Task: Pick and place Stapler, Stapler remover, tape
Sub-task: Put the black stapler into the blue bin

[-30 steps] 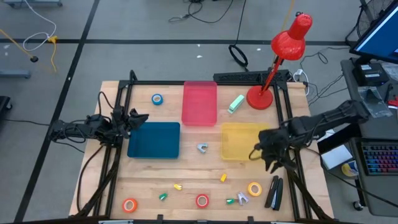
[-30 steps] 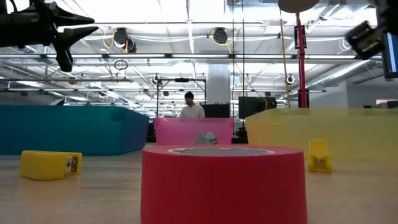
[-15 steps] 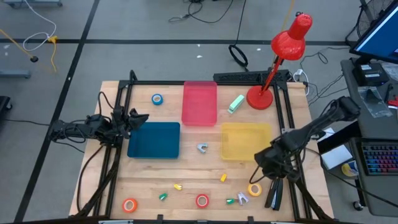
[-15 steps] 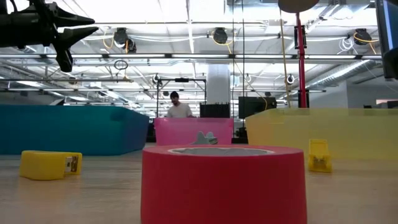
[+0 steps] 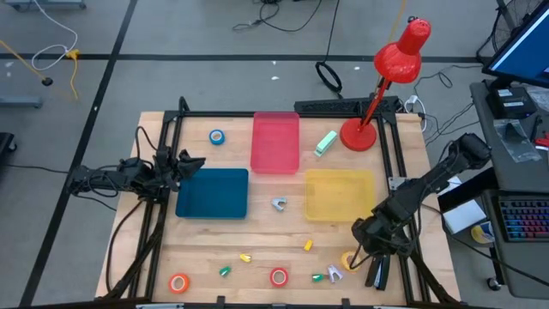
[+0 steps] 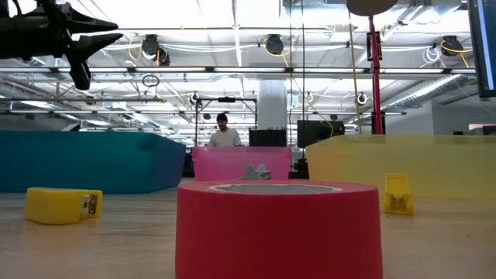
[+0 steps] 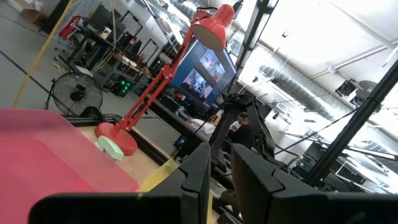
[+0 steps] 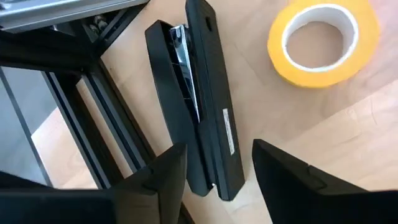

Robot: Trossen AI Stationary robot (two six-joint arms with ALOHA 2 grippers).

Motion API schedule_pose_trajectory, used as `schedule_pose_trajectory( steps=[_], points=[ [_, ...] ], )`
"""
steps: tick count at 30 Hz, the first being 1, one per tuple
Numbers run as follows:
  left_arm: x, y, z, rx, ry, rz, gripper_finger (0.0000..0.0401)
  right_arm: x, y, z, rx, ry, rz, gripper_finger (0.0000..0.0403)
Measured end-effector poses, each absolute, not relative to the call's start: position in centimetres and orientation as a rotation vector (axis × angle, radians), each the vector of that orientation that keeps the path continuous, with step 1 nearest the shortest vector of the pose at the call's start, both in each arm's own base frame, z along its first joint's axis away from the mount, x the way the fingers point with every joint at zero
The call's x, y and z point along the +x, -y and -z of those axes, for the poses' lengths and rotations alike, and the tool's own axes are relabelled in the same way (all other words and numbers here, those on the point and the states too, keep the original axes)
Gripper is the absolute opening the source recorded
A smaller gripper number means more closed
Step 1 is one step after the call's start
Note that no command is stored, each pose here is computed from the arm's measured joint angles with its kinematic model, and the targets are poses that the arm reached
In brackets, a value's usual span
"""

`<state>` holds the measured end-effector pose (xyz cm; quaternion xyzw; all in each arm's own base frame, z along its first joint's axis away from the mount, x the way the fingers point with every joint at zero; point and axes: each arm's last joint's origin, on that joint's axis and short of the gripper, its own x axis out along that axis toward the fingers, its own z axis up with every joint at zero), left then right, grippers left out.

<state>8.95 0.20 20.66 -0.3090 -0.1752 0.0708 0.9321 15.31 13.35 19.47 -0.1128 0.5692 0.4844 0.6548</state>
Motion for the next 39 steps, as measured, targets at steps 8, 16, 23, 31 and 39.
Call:
schedule_pose_trajectory(
  steps=[8,16,23,31,39],
  points=[
    [8.9,-0.2,-20.7,-0.638,0.358,-0.142,0.0065,15.3,-15.2,-18.2,-0.304,-1.298,-1.131,0.0175],
    [8.9,-0.2,-20.7,-0.638,0.358,-0.142,0.0065,15.9,-15.9,-16.5,-0.368,-1.342,-1.057,0.0174],
    [8.9,-0.2,-20.7,-0.638,0.358,-0.142,0.0065,15.9,-16.4,-15.7,-0.375,-1.369,-1.065,0.0172],
    [9.0,-0.2,-20.7,-0.637,0.358,-0.141,0.0065,15.4,-17.6,-15.8,-0.352,-1.344,-1.062,0.0171],
    [9.0,-0.2,-20.7,-0.631,0.357,-0.14,0.0065,15.4,-18.0,-15.6,-0.399,-1.314,-0.964,0.0162]
  ],
)
